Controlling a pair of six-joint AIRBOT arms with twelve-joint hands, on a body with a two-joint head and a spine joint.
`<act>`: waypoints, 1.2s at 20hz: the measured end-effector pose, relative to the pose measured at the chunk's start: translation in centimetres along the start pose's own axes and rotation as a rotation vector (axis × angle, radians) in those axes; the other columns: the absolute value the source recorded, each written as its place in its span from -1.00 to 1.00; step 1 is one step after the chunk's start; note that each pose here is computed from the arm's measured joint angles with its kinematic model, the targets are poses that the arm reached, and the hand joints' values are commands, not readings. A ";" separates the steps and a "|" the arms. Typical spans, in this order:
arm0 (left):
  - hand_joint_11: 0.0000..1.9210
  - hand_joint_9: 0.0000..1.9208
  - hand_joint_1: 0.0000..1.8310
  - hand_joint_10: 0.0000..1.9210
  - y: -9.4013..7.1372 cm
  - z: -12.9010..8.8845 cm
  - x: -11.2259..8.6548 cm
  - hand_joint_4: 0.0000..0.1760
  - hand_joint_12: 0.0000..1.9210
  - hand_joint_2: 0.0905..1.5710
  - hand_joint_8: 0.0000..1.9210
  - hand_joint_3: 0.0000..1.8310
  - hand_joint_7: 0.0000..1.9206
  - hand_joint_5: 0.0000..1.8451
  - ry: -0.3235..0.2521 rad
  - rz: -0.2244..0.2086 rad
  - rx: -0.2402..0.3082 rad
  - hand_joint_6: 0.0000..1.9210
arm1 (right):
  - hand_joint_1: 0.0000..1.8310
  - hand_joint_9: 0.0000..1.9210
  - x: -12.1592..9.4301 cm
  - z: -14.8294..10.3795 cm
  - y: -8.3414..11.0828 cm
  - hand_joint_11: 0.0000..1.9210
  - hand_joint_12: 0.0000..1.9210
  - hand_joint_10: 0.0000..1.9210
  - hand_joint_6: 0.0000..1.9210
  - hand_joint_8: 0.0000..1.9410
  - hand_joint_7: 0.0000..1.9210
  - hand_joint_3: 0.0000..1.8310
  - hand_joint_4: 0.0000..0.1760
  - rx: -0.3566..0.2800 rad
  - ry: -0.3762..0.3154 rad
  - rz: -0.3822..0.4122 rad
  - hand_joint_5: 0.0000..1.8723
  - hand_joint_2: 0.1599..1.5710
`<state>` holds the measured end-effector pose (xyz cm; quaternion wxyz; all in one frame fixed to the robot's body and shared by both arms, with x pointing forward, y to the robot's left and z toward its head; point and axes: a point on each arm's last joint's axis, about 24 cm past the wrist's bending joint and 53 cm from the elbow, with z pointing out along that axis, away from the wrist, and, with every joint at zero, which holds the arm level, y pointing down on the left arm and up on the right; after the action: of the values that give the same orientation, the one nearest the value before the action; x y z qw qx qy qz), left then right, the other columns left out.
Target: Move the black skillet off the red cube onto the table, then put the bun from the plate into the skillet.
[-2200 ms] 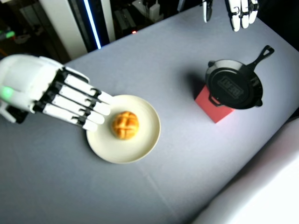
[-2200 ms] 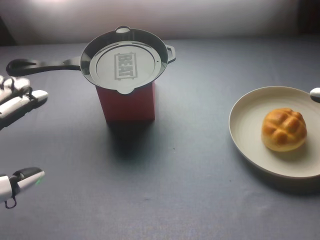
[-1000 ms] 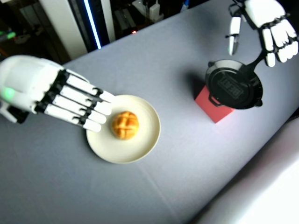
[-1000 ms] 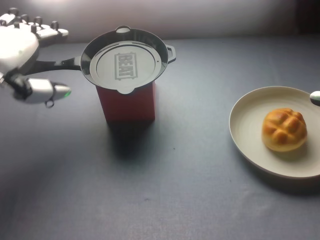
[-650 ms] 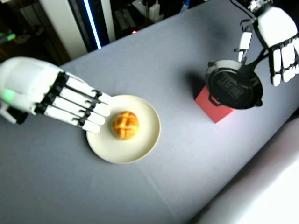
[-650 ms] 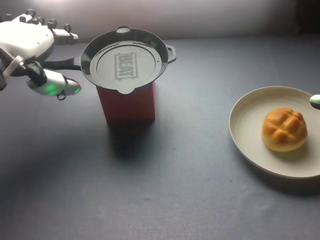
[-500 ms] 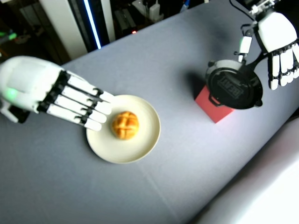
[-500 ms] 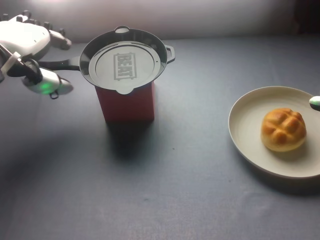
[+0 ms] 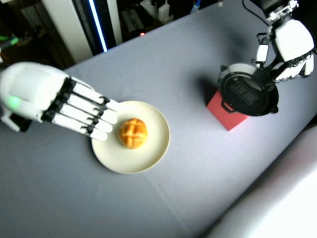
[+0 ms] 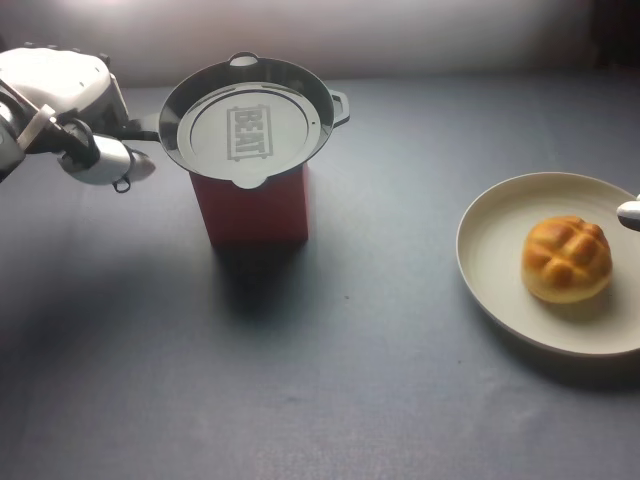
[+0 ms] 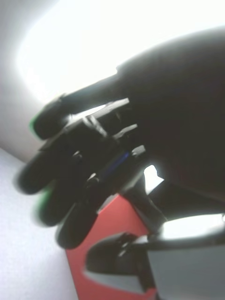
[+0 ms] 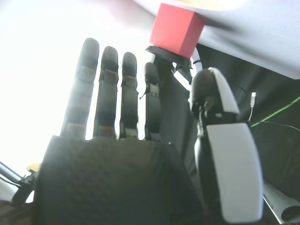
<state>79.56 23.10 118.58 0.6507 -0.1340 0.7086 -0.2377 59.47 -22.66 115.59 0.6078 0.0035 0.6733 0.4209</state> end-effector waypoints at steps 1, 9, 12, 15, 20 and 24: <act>0.28 0.31 -0.30 1.00 -0.1 -0.1 -0.1 -1.00 1.00 0.41 0.87 -1.00 0.21 0.11 -0.011 -0.006 0.006 0.63 | -0.26 -0.51 0.1 0.0 0.0 -0.58 -0.81 -0.99 -0.99 -0.99 -0.51 -1.00 -0.84 -0.003 0.002 -0.002 -0.52 0.59; 0.68 0.67 0.34 1.00 0.1 -1.2 1.0 -1.00 1.00 0.64 1.00 -1.00 0.53 0.37 -0.038 -0.110 0.027 1.00 | -0.39 -0.51 0.3 0.0 -0.1 -0.57 -0.83 -1.00 -1.00 -1.00 -0.51 -0.99 -0.74 -0.002 0.007 0.003 -0.53 0.63; 0.79 0.77 0.49 1.00 0.4 -2.0 1.0 -1.00 1.00 0.63 1.00 -1.00 0.65 0.50 -0.060 -0.191 0.045 1.00 | -0.42 -0.49 0.4 0.1 0.0 -0.55 -0.82 -0.99 -1.00 -1.00 -0.50 -1.00 -0.85 -0.002 0.006 0.005 -0.52 0.62; 0.78 0.77 0.48 1.00 -0.5 -2.7 0.2 -1.00 1.00 0.62 1.00 -1.00 0.66 0.53 -0.097 -0.208 0.090 1.00 | -0.42 -0.49 0.6 0.1 0.0 -0.53 -0.82 -0.99 -1.00 -0.99 -0.49 -1.00 -0.70 -0.002 0.009 0.010 -0.52 0.63; 0.73 0.72 0.39 1.00 -1.9 -4.0 0.1 -1.00 1.00 0.61 1.00 -1.00 0.60 0.47 -0.127 -0.250 0.154 1.00 | -0.45 -0.48 0.7 0.1 0.0 -0.51 -0.80 -0.99 -1.00 -1.00 -0.48 -1.00 -0.60 -0.002 0.008 0.018 -0.52 0.63; 0.69 0.68 0.40 1.00 -2.9 -5.1 -1.2 -1.00 1.00 0.60 1.00 -1.00 0.53 0.40 -0.183 -0.279 0.205 1.00 | -0.47 -0.48 1.0 0.1 0.0 -0.53 -0.80 -1.00 -0.99 -0.99 -0.47 -1.00 -0.78 -0.003 0.013 0.025 -0.50 0.64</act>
<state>74.36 22.08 121.27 0.6833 -0.1850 0.5932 -0.3834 59.32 -22.12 114.78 0.5982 0.0081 0.6764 0.4296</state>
